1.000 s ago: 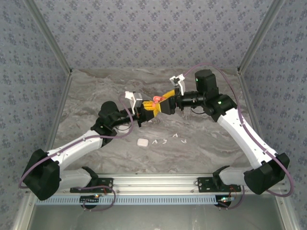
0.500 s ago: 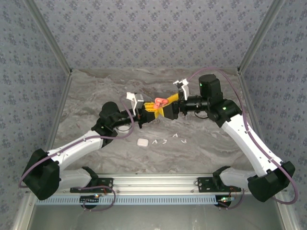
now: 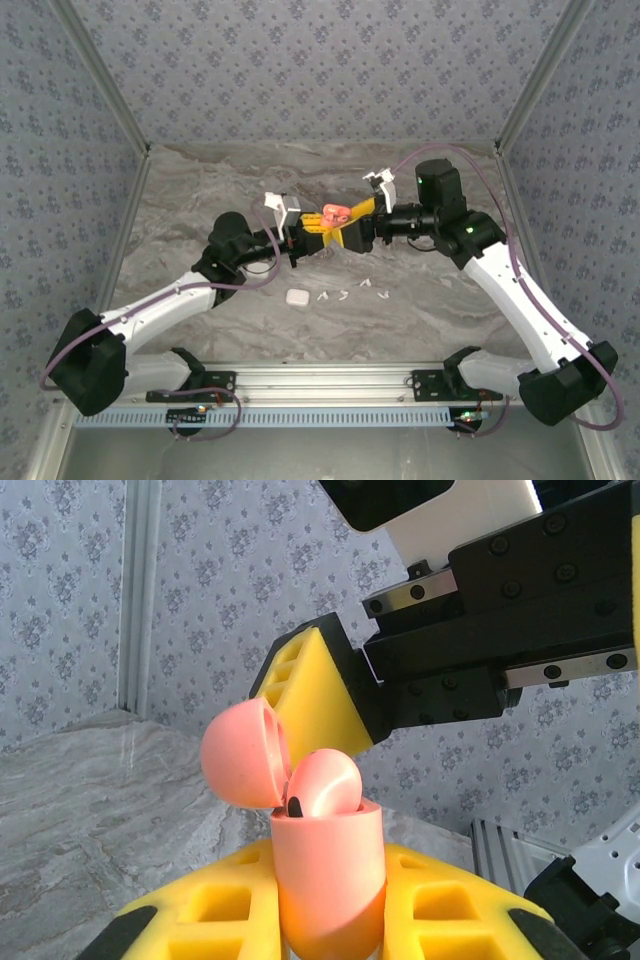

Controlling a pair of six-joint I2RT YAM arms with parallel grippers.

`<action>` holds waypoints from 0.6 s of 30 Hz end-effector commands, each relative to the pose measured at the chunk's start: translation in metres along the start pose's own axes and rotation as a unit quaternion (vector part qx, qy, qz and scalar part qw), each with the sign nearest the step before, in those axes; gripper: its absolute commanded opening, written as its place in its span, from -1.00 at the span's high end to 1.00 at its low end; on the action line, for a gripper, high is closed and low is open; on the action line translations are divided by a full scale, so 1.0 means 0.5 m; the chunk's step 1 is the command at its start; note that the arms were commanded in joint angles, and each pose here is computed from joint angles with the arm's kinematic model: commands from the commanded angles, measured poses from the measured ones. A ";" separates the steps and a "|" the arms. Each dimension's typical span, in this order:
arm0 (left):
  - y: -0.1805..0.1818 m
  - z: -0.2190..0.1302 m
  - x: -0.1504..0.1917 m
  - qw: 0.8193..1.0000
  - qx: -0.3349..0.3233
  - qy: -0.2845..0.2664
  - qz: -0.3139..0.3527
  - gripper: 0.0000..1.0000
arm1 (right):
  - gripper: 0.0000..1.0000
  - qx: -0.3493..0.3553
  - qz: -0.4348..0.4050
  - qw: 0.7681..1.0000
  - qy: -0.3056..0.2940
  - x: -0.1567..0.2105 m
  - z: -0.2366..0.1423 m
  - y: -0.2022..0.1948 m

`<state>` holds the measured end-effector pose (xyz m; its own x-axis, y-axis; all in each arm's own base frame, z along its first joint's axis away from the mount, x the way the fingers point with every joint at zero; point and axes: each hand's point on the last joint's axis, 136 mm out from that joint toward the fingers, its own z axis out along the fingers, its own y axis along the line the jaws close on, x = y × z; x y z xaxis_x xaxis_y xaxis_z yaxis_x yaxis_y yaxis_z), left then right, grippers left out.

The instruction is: Insert wireless bluetooth earbuds into charging case

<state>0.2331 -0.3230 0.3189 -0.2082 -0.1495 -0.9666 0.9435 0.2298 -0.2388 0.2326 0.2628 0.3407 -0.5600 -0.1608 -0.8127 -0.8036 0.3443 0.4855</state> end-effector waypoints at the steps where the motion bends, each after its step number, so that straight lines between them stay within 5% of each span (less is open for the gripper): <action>1: 0.008 0.006 -0.027 1.000 -0.007 -0.018 0.011 1.00 | -1.00 -0.018 -0.009 1.000 -0.004 0.001 0.000 0.020; 18: 0.009 0.005 -0.025 1.000 -0.009 -0.017 0.011 1.00 | -1.00 -0.023 -0.044 0.998 -0.038 -0.004 -0.026 0.047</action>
<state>0.2353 -0.3236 0.3170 -0.2114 -0.1484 -0.9661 0.9409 0.2369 -0.2423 0.2271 0.2588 0.3445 -0.5230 -0.1369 -0.8413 -0.8221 0.3418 0.4554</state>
